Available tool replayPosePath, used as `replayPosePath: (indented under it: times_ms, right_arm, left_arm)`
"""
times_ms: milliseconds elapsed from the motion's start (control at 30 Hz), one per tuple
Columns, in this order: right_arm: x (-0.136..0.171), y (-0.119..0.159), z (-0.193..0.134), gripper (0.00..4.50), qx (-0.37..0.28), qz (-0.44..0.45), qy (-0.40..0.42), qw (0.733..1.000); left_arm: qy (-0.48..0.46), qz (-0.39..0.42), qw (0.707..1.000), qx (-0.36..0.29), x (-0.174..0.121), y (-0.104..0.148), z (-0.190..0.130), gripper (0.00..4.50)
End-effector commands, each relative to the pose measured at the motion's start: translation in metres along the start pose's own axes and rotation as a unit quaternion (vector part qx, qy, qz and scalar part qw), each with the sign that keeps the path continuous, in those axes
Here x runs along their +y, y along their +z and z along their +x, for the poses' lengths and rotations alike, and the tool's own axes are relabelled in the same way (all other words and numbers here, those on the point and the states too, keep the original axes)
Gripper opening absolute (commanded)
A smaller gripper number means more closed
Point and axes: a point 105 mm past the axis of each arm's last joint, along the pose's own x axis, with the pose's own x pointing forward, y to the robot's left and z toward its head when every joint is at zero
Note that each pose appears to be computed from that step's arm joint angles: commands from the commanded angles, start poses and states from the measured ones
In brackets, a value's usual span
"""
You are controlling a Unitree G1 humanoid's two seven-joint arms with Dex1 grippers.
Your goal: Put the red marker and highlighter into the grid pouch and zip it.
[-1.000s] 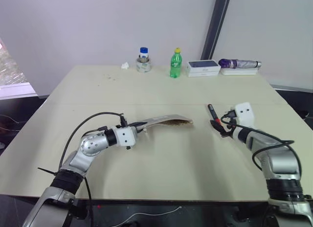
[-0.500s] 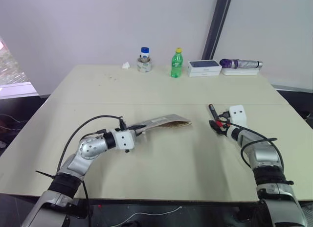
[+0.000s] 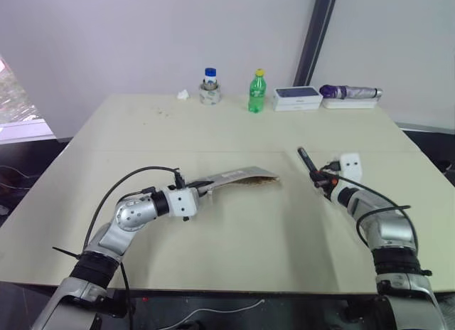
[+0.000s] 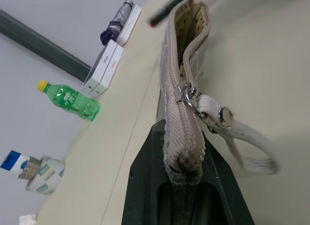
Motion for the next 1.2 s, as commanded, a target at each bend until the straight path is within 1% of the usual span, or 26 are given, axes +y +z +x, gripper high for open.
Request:
replayPosePath:
  times_ms: [33, 133, 233, 300, 367, 433, 633, 700, 767, 867, 1000, 1200]
  right_arm:
    - [0.057, 0.046, -0.027, 0.35, -0.054, -0.041, 0.147, 0.987]
    - [0.102, 0.037, -0.05, 0.35, -0.015, -0.049, 0.255, 0.966]
    - [0.113, 0.018, -0.057, 0.35, 0.031, -0.098, 0.276, 0.956]
    - [0.11, 0.009, -0.055, 0.35, 0.051, -0.123, 0.267, 0.955]
    - [0.096, 0.007, -0.045, 0.35, 0.052, -0.119, 0.231, 0.964]
    - [0.086, 0.005, -0.042, 0.35, 0.054, -0.128, 0.212, 0.967]
    - [0.071, -0.007, -0.046, 0.35, 0.076, -0.157, 0.21, 0.962]
    - [0.069, -0.002, -0.047, 0.35, 0.061, -0.153, 0.211, 0.963]
    - [0.072, 0.01, -0.049, 0.35, 0.031, -0.122, 0.221, 0.967]
    - [0.078, 0.018, -0.057, 0.35, 0.013, -0.095, 0.241, 0.966]
    - [0.085, 0.013, -0.066, 0.35, 0.022, -0.097, 0.266, 0.959]
    - [0.075, 0.0, -0.059, 0.35, 0.049, -0.149, 0.242, 0.957]
  left_arm:
    - [0.015, 0.015, 1.0, -0.014, 0.01, 0.008, 0.0, 0.0]
    - [0.017, 0.015, 1.0, -0.017, 0.013, 0.009, 0.003, 0.0]
    - [0.021, 0.015, 1.0, -0.018, 0.014, 0.009, 0.004, 0.0]
    - [0.02, 0.016, 0.999, -0.02, 0.014, 0.009, 0.005, 0.0]
    - [0.018, 0.016, 0.999, -0.023, 0.013, 0.01, 0.005, 0.0]
    - [0.018, 0.013, 0.999, -0.025, 0.012, 0.011, 0.005, 0.0]
    - [0.018, 0.013, 0.999, -0.025, 0.011, 0.012, 0.005, 0.0]
    - [0.02, 0.01, 0.999, -0.025, 0.01, 0.012, 0.006, 0.0]
    - [0.02, 0.008, 0.999, -0.025, 0.008, 0.012, 0.006, 0.0]
    - [0.021, 0.008, 0.999, -0.024, 0.008, 0.011, 0.006, 0.0]
    - [0.022, 0.01, 0.999, -0.024, 0.009, 0.011, 0.006, 0.0]
    - [0.023, 0.011, 0.999, -0.026, 0.01, 0.012, 0.007, 0.0]
